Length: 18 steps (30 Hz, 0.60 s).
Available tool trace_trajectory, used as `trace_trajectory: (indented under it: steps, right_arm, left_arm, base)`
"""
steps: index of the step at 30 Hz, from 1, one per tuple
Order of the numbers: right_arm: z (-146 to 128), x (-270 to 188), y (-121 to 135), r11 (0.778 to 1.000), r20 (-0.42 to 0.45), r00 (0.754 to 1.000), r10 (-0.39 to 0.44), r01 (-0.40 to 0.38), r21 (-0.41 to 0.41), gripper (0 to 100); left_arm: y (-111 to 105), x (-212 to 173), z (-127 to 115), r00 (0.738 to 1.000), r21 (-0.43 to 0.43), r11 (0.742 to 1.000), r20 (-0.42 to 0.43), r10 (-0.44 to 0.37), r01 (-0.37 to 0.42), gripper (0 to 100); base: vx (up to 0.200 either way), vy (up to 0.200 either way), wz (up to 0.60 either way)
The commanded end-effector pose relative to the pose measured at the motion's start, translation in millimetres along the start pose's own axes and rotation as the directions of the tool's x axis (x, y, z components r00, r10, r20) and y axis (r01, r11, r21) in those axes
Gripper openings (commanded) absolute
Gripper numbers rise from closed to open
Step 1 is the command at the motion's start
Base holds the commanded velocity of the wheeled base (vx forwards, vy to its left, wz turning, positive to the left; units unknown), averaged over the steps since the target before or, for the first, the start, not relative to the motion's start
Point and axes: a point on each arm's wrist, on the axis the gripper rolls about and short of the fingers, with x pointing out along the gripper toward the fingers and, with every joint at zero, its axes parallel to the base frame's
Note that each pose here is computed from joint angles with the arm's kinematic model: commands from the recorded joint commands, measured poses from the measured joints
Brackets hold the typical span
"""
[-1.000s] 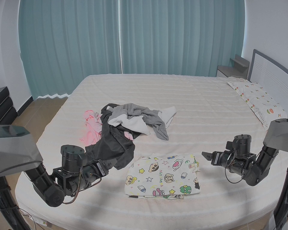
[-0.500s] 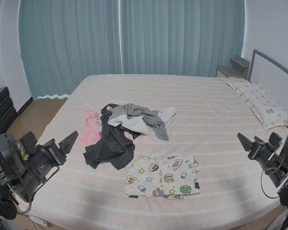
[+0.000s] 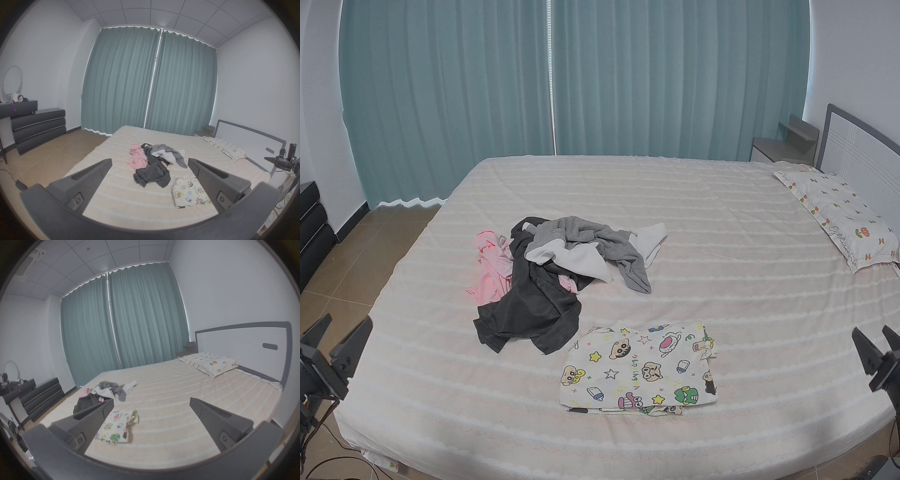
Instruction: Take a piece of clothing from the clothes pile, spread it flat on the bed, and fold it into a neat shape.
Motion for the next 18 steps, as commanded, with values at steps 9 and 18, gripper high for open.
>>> trace_trajectory:
  steps: [9, 18]
  right_arm:
    - [-58.4, -77.3, -21.5, 0.965, 0.069, 0.993, -0.091, 0.105, -0.239, 100]
    - [-61.3, -73.9, -21.4, 0.967, 0.09, 0.993, -0.072, 0.092, -0.239, 100]
  left_arm:
    - [29.0, -90.7, -26.1, 0.942, 0.056, 0.954, 0.184, 0.279, -0.294, 100]
    - [33.1, -78.1, -58.7, 0.929, 0.078, 0.938, 0.186, 0.32, -0.339, 100]
  base:
    - [0.0, 0.0, 0.0]
    - [0.0, 0.0, 0.0]
